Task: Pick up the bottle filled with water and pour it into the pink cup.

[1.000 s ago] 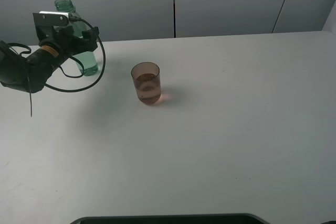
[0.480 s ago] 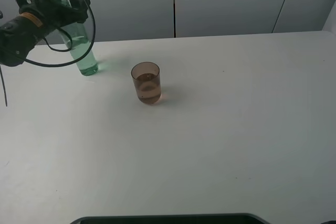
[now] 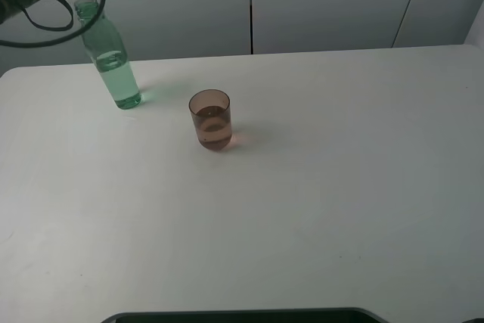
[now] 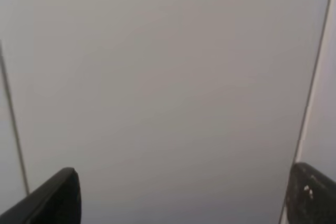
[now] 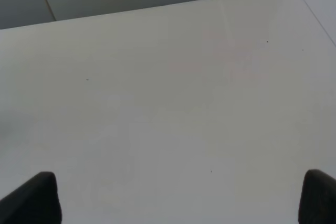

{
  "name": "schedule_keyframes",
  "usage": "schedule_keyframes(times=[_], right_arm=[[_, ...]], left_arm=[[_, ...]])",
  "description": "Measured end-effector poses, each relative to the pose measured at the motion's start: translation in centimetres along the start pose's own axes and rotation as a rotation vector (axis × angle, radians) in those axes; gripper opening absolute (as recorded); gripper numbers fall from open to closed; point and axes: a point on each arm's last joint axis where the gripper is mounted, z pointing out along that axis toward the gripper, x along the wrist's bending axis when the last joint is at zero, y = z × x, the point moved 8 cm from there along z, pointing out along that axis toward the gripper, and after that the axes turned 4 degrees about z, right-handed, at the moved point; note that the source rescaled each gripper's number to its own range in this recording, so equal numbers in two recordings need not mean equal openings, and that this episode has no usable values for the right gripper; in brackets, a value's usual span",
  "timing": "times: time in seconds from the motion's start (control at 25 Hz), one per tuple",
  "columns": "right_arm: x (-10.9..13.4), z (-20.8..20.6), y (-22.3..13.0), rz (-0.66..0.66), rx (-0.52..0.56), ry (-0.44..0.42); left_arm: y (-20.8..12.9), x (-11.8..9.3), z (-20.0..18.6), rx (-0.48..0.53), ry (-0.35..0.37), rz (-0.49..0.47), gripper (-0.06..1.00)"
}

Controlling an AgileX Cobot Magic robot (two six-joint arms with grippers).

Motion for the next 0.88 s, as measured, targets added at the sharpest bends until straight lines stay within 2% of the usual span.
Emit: schedule_keyframes(times=[0.12,0.16,0.32,0.44,0.52,0.64,0.72,0.88], right_arm=[[0.0,0.0,0.0,0.0,0.0,0.0],[0.0,0.0,0.0,0.0,0.0,0.0],[0.0,0.0,0.0,0.0,0.0,0.0],[0.0,0.0,0.0,0.0,0.0,0.0],[0.0,0.0,0.0,0.0,0.0,0.0],[0.0,0.0,0.0,0.0,0.0,0.0],[0.0,0.0,0.0,0.0,0.0,0.0],[0.0,0.0,0.0,0.0,0.0,0.0]], left_arm=[[1.3,1.5,-0.5,0.093,0.066,-0.022,1.0],[1.3,2.1,-0.8,0.153,0.092,-0.029,1.0],[1.3,4.8,-1.8,0.451,0.203,-0.063,1.0],[1.4,5.8,-3.7,0.682,0.259,-0.07,1.0],[1.5,5.5,-5.4,0.836,0.258,-0.069,1.0],[1.2,4.3,-8.2,1.048,0.215,-0.091,1.0],[0.6,3.6,-9.9,1.159,0.193,-0.107,1.0],[0.7,3.3,-10.8,1.203,0.191,-0.129,1.0]])
